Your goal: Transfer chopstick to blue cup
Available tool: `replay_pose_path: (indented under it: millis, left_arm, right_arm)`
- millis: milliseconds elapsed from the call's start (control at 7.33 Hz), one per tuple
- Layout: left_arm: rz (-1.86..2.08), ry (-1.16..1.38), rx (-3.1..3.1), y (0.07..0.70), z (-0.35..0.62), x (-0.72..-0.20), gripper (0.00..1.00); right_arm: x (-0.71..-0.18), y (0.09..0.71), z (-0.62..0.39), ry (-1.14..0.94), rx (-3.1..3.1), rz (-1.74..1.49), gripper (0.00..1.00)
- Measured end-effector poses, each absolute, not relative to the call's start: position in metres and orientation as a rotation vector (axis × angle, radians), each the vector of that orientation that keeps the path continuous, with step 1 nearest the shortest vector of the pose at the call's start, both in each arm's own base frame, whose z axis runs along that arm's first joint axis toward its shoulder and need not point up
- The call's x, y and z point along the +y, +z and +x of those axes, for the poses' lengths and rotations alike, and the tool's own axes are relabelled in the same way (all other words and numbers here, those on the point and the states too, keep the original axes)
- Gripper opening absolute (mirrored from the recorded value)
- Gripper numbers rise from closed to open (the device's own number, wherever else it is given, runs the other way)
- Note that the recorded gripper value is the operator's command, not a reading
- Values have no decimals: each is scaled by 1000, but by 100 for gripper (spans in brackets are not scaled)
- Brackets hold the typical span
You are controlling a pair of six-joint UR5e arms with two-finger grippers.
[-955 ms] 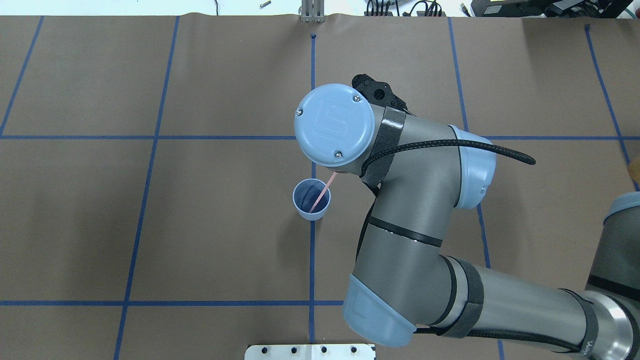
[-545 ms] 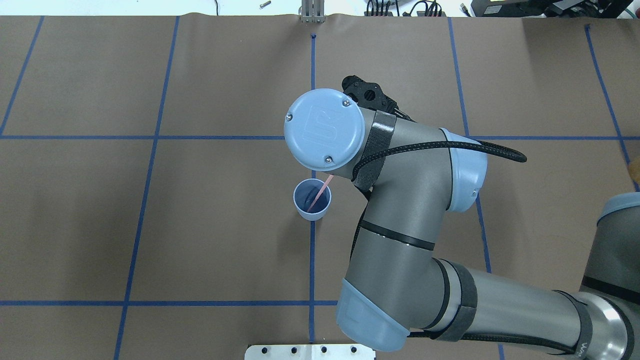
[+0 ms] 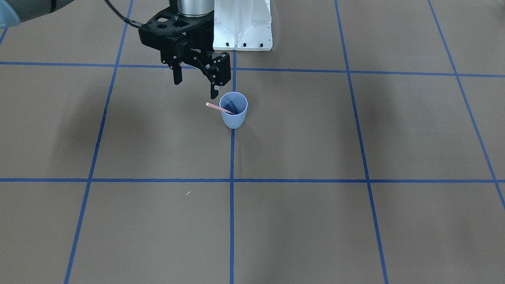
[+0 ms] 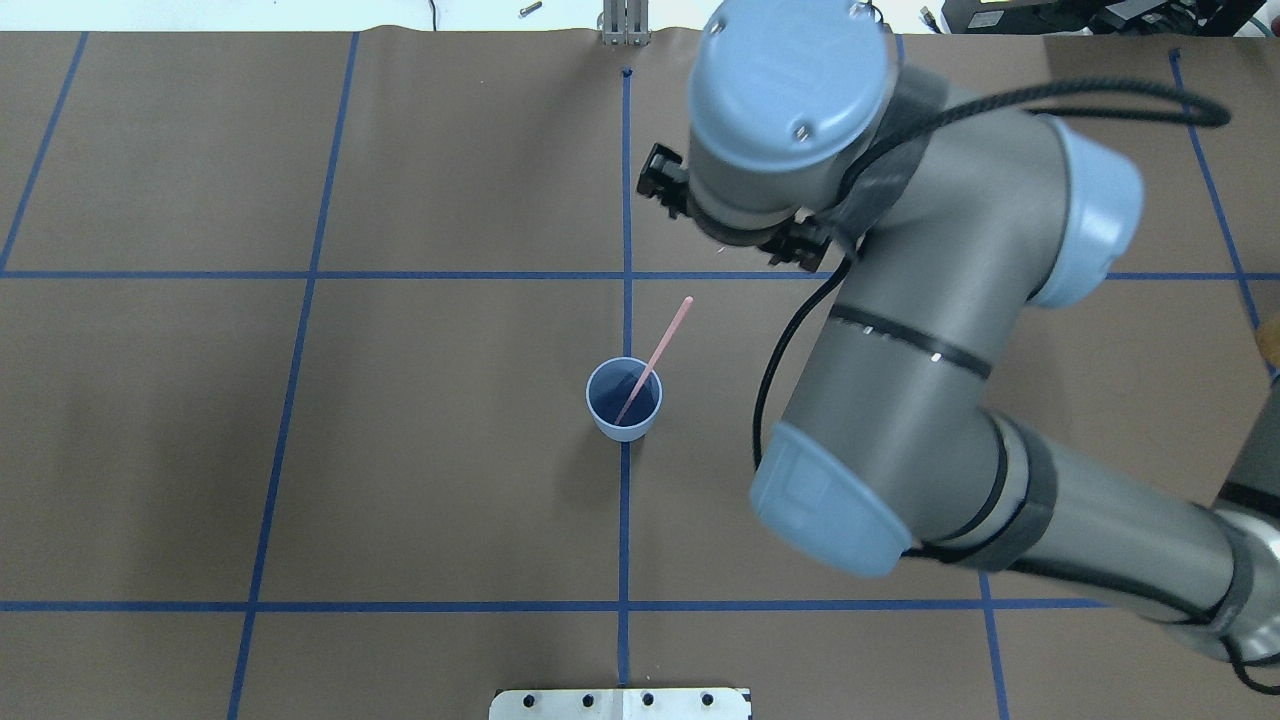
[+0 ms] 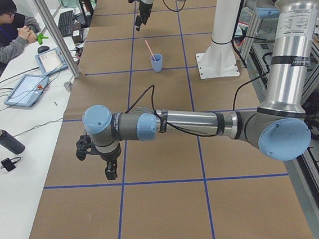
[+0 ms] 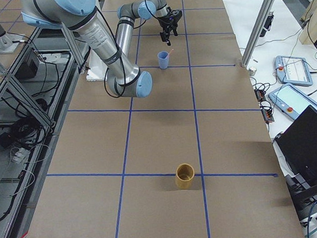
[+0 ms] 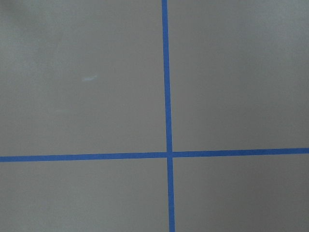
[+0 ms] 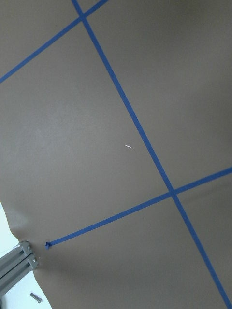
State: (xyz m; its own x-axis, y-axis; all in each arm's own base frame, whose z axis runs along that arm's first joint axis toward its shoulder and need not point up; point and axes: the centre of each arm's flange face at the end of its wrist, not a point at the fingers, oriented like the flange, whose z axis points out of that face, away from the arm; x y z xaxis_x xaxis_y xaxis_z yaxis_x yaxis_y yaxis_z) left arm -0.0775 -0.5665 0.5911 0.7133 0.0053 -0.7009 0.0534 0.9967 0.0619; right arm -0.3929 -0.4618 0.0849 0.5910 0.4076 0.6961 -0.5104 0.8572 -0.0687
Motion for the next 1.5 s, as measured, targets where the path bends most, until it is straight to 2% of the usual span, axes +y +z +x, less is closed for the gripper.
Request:
replay_pose_path:
  millis: [273,545,682,1091,1500]
  left_arm:
    - [32,-63,768,602,-76,-562,98]
    - [3,-70,764,610,-75,-557,98]
    - [7,-62,765,609,-75,-556,98]
    - [44,-44,774,593,-77,-542,98]
    - [80,-27,770,587,-77,-505,98]
  right_arm:
    - [-531,139,-290,336,-741,134,100]
    - [-590,223,-161,139,-731,120,100]
    - [-603,272,-104,58,-726,119,100]
    - [-570,424,10,-120,-689,86,100]
    - [-470,574,50,-148,-709,75,100]
